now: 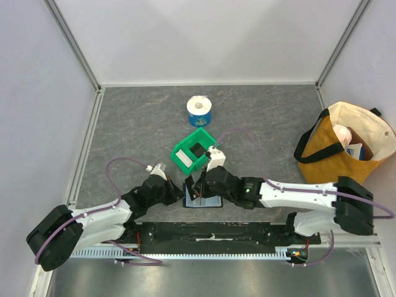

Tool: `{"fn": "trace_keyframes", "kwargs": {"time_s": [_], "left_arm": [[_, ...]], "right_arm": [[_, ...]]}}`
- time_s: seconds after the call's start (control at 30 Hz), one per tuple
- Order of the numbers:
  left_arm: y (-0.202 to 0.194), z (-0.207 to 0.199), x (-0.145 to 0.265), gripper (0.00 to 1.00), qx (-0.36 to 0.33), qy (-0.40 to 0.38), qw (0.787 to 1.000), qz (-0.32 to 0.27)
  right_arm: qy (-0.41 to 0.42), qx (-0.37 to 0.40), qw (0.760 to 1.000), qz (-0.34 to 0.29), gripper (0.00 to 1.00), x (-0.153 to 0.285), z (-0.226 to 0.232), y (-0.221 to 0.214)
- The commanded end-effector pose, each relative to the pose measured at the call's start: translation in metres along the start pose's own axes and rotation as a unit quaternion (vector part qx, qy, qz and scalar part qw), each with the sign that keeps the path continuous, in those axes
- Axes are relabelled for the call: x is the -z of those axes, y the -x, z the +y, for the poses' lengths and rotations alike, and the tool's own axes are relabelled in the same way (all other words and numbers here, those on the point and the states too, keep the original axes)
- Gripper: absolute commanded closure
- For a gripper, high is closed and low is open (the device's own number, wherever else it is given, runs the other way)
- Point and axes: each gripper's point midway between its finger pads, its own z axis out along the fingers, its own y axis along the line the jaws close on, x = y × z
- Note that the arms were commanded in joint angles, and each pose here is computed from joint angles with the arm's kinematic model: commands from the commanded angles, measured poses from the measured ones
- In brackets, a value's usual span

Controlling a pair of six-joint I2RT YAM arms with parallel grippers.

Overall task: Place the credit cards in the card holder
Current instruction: Turn over the card slot in the card holder, then insert the credit card into the card holder.

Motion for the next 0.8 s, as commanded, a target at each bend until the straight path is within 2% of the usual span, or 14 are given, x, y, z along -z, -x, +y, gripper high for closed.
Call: {"fn": "trace_keyframes", "kwargs": {"time_s": [0.0,0.07,0.27,0.77], "left_arm": [[-0.013,0.032,0.002,0.98,0.008,0.053,0.998,0.015],[-0.012,0.032,0.002,0.98,0.008,0.053,0.998,0.013],[-0.011,0.031,0.002,0.98,0.007,0.052,0.999,0.012],[-0.017,0.043,-0.002,0.98,0.020,0.068,0.997,0.018]], "right_arm": [[-0.098,-0.006,0.994,-0.056,1.00,0.023,-0.052,0.021],[-0.108,-0.011,0.993,-0.045,1.00,0.023,-0.065,0.012],[-0.047,-0.067,0.997,-0.016,1.00,0.010,-0.057,-0.017],[-0.028,-0.152,0.987,-0.033,1.00,-0.009,-0.093,-0.037]]}}
